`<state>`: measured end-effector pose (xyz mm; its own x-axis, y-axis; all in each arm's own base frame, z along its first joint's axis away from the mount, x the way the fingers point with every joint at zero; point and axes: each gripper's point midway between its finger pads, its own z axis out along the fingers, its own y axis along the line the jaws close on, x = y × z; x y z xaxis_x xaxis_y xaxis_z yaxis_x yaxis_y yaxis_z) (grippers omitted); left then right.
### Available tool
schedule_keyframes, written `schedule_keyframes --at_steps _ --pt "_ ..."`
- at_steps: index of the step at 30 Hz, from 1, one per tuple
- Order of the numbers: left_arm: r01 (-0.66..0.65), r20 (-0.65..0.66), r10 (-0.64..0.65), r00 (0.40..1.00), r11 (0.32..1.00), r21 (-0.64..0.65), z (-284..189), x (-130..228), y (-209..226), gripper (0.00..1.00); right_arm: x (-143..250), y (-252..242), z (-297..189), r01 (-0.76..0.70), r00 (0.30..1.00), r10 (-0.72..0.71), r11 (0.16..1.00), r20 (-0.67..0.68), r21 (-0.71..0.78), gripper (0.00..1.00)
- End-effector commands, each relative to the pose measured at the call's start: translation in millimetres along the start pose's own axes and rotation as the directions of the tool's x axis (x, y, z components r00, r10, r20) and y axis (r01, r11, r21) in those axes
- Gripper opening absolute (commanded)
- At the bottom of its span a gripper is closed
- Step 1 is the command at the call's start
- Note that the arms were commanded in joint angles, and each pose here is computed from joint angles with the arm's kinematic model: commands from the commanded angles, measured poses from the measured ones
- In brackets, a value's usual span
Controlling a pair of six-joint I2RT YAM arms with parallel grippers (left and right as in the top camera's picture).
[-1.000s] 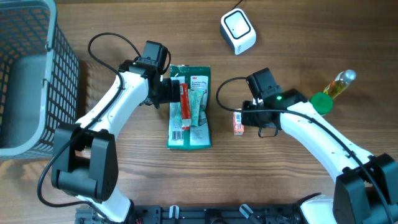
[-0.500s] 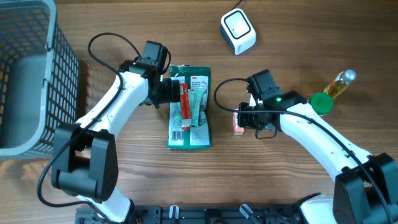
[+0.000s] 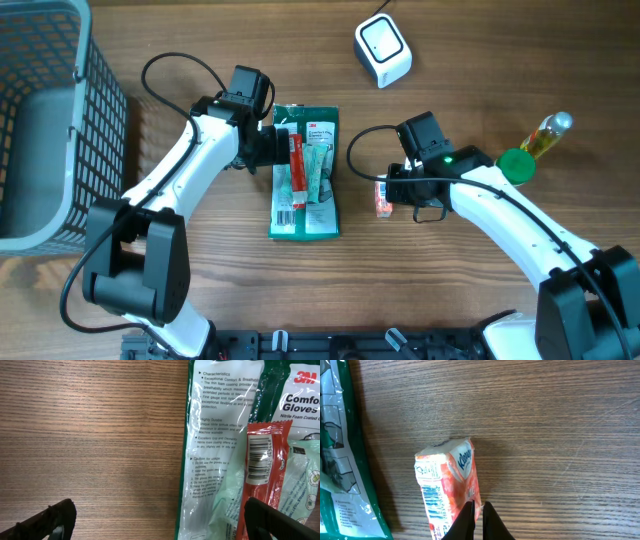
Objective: Scan the item barcode
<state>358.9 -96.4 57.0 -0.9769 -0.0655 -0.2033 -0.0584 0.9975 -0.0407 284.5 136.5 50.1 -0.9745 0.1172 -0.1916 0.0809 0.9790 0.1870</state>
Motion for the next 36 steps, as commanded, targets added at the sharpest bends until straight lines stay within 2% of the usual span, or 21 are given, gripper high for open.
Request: schedule_keyframes --at_steps 1,36 --pt "-0.001 0.013 0.001 1.0 1.0 -0.001 -4 0 0 1.0 -1 -6 0 -0.005 1.0 0.005 1.0 0.015 0.024 0.04" --pt "-0.001 0.013 0.001 1.0 1.0 -0.001 -4 0 0 1.0 3 -9 11 -0.018 1.0 0.018 1.0 0.02 0.021 0.04"
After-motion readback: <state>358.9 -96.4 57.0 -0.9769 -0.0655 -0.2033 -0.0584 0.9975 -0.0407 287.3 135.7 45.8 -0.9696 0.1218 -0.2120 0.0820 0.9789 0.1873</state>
